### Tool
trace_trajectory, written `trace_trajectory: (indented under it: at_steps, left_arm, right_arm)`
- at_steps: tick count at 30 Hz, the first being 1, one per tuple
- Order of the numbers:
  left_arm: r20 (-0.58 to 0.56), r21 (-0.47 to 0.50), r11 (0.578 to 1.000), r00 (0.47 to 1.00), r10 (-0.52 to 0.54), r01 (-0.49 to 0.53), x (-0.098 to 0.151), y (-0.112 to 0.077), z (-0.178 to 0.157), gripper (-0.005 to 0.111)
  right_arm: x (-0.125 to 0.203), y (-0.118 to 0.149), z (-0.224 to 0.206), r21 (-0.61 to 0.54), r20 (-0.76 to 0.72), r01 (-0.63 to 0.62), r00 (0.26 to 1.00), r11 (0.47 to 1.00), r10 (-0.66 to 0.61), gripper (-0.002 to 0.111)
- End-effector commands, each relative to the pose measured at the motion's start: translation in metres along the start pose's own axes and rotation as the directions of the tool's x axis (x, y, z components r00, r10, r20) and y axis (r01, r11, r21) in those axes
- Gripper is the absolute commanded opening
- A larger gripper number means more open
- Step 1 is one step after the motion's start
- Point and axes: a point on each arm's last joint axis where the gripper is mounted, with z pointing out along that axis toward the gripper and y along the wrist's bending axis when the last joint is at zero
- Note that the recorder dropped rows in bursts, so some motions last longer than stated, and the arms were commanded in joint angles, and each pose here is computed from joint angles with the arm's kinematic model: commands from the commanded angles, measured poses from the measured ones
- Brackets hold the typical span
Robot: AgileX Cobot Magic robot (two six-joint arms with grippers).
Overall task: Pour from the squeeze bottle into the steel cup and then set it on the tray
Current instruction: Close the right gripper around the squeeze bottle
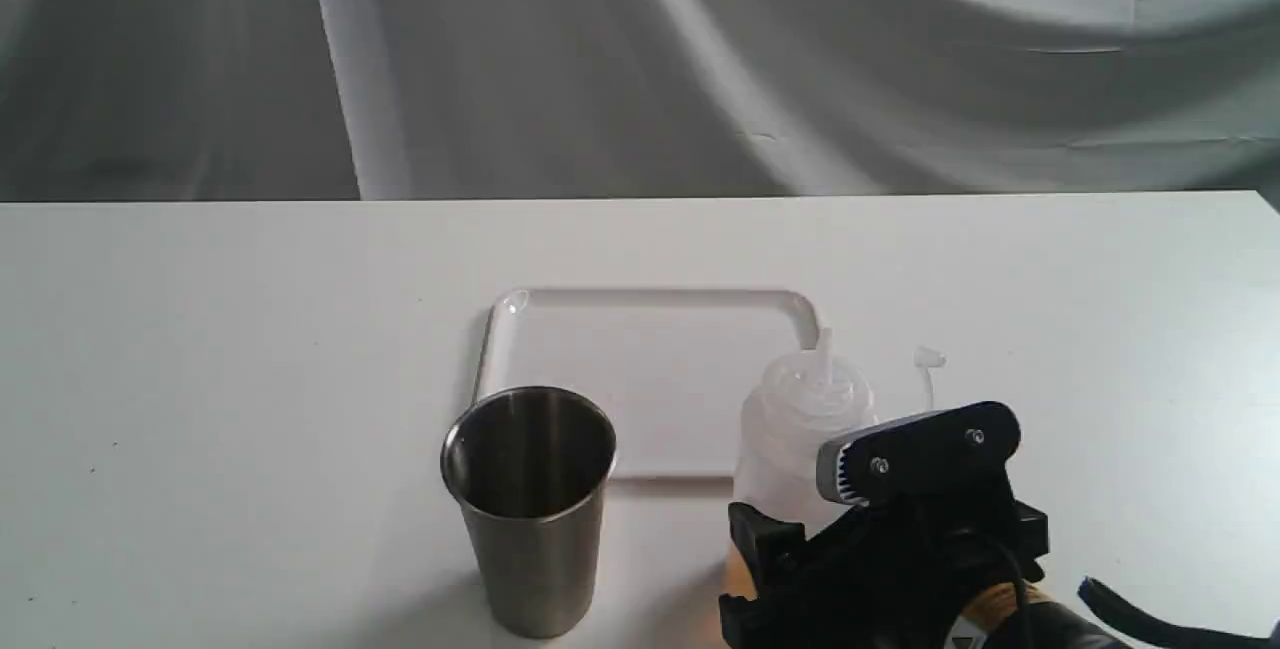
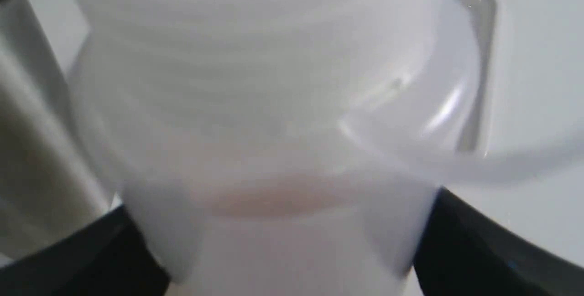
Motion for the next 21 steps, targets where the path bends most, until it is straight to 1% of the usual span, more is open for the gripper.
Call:
trace_trajectory:
  at_steps: [1,3,5,9,14,16,18,21]
  left_arm:
    - [-0.009,0.005,1.000,1.000,-0.005,0.005,0.002,0.000,0.001,0.008]
    - [-0.009,0.005,1.000,1.000,-0.005,0.005,0.002,0.000,0.001,0.008]
    - [-0.009,0.005,1.000,1.000,-0.005,0.005,0.002,0.000,0.001,0.008]
    - [-0.009,0.005,1.000,1.000,-0.005,0.005,0.002,0.000,0.001,0.008]
    - [-0.009,0.005,1.000,1.000,-0.005,0.005,0.002,0.000,0.001,0.008]
    - [-0.009,0.005,1.000,1.000,-0.005,0.005,0.002,0.000,0.001,0.008]
    - [-0.009,0.005,1.000,1.000,-0.005,0.005,0.002,0.000,0.001,0.008]
    - [-0.009,0.005,1.000,1.000,-0.005,0.005,0.002,0.000,0.001,0.008]
  right_arm:
    - [-0.001,0.000,0.000,-0.003,0.002,0.006,1.000,1.000,-0.006,0.053]
    - [-0.001,0.000,0.000,-0.003,0.002,0.006,1.000,1.000,-0.006,0.045]
    - [-0.001,0.000,0.000,-0.003,0.002,0.006,1.000,1.000,-0.006,0.035]
    - [-0.001,0.000,0.000,-0.002,0.006,0.006,1.000,1.000,-0.006,0.021]
    - [-0.006,0.007,-0.003,-0.071,0.027,0.067,0.998,0.995,-0.065,0.003]
    - [-0.013,0.008,-0.007,-0.090,0.052,0.076,0.996,0.993,-0.071,0.000]
    - [-0.022,0.008,-0.013,-0.093,0.081,0.073,0.994,0.993,-0.066,0.000]
    - [-0.036,0.007,-0.025,-0.076,0.105,0.149,0.984,0.986,-0.141,0.000]
